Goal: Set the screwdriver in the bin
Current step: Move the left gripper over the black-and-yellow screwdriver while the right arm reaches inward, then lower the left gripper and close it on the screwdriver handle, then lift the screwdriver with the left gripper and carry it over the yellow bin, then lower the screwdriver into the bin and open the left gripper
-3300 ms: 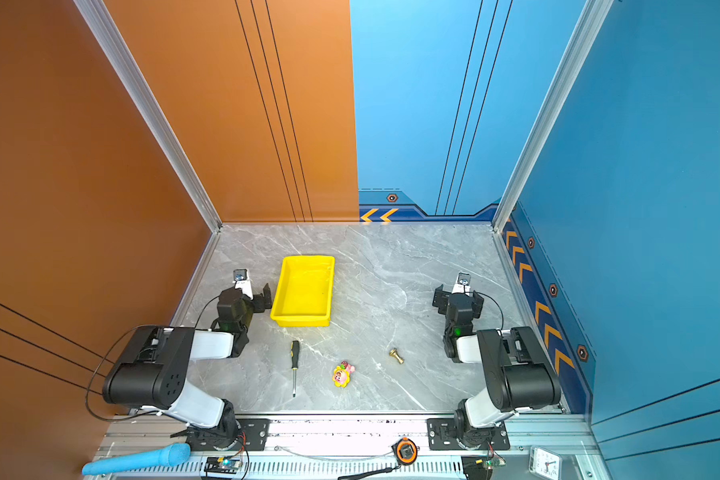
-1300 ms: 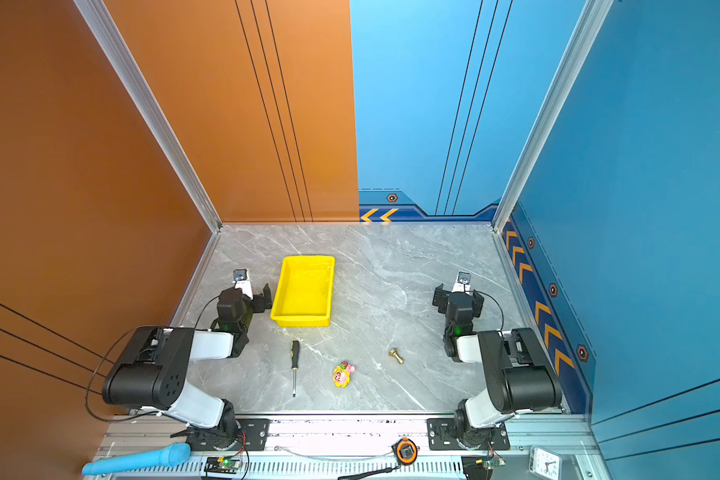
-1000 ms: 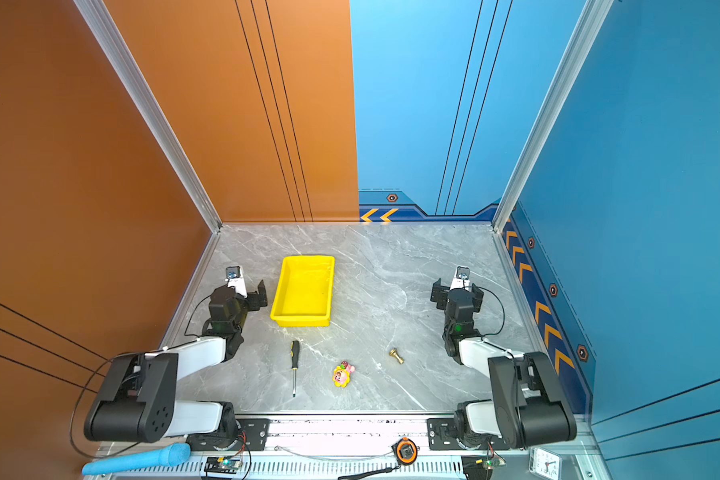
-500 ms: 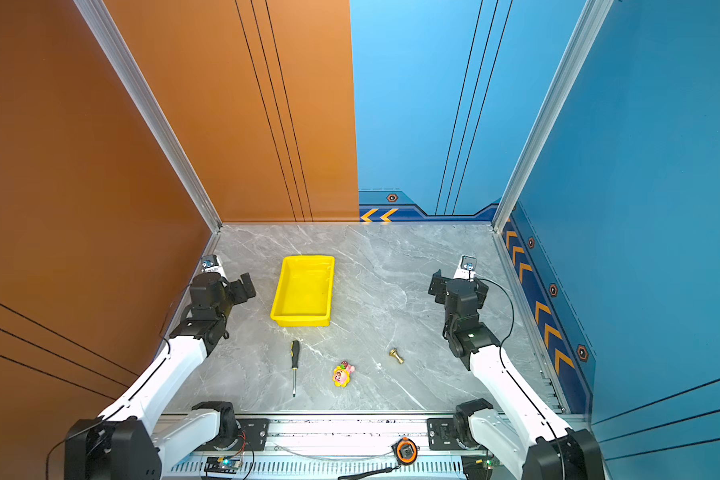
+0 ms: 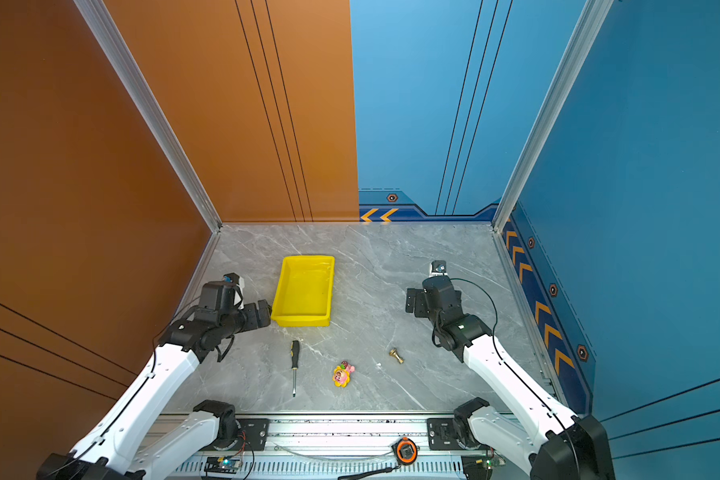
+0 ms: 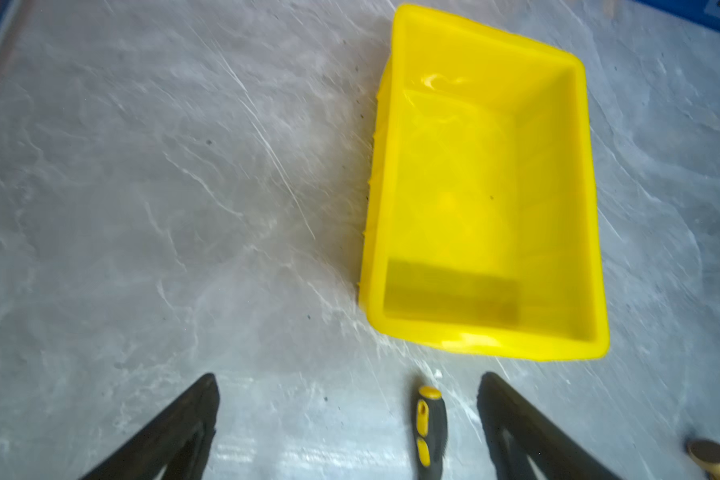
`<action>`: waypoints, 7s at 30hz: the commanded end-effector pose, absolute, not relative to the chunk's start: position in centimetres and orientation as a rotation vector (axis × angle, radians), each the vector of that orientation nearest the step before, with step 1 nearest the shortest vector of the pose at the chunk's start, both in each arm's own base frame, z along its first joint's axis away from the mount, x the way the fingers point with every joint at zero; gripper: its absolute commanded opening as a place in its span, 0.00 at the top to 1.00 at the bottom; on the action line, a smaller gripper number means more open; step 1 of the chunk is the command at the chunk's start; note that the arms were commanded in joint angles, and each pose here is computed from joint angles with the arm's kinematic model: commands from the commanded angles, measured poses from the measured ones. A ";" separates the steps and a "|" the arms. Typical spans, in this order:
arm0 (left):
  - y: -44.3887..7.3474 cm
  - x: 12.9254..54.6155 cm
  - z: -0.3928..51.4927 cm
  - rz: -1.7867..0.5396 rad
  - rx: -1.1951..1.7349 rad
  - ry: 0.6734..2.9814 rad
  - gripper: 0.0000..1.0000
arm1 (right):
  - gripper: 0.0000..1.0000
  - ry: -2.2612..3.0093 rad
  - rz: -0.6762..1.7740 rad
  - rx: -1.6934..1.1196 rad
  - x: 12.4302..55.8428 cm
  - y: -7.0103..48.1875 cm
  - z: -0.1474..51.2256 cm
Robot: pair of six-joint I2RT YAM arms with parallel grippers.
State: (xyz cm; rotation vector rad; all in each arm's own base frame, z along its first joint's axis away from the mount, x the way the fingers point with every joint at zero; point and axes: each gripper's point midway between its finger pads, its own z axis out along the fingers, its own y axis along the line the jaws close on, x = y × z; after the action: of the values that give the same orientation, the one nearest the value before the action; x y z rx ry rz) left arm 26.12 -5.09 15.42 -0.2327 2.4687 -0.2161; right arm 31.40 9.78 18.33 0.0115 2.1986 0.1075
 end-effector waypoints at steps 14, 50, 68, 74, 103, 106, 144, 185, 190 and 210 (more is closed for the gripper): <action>-11.6 19.8 12.6 -0.184 -0.234 2.713 0.02 | 0.00 2.024 0.592 -0.632 22.2 24.4 21.2; -14.1 18.1 3.0 -0.098 -0.148 2.882 0.08 | 0.00 1.941 0.691 -0.993 16.2 28.9 18.3; -14.2 18.6 1.4 -0.002 -0.181 2.879 0.49 | 0.00 1.959 0.655 -0.960 16.3 28.3 17.7; -14.6 18.5 1.3 0.000 -0.173 2.883 0.65 | 0.00 1.955 0.643 -0.946 16.4 28.0 17.8; -15.2 17.5 8.9 -0.141 -0.102 2.754 1.00 | 0.00 1.923 0.574 -0.699 20.8 25.5 21.0; -15.5 18.6 10.8 -0.138 -0.062 2.732 1.00 | 0.00 1.916 0.552 -0.714 21.5 25.6 21.3; -16.0 42.3 10.6 -0.061 -0.012 2.754 1.00 | 0.00 1.977 0.517 -0.683 28.5 27.2 22.5; -16.1 42.7 2.8 0.009 -0.036 2.880 0.93 | 0.00 1.956 0.468 -0.614 29.3 24.5 23.3; -16.2 42.4 2.6 0.005 -0.031 2.887 0.84 | 0.00 1.950 0.454 -0.597 29.2 24.1 23.8; -17.3 43.0 11.1 -0.118 -0.010 2.718 0.40 | 0.00 1.914 0.414 -0.542 27.8 21.6 25.3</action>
State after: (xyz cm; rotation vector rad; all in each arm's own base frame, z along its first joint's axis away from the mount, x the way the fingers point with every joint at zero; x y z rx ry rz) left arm 42.99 -16.51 6.46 -0.0299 2.8032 -0.0533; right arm 28.09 22.75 25.79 -0.5511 1.9002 0.4608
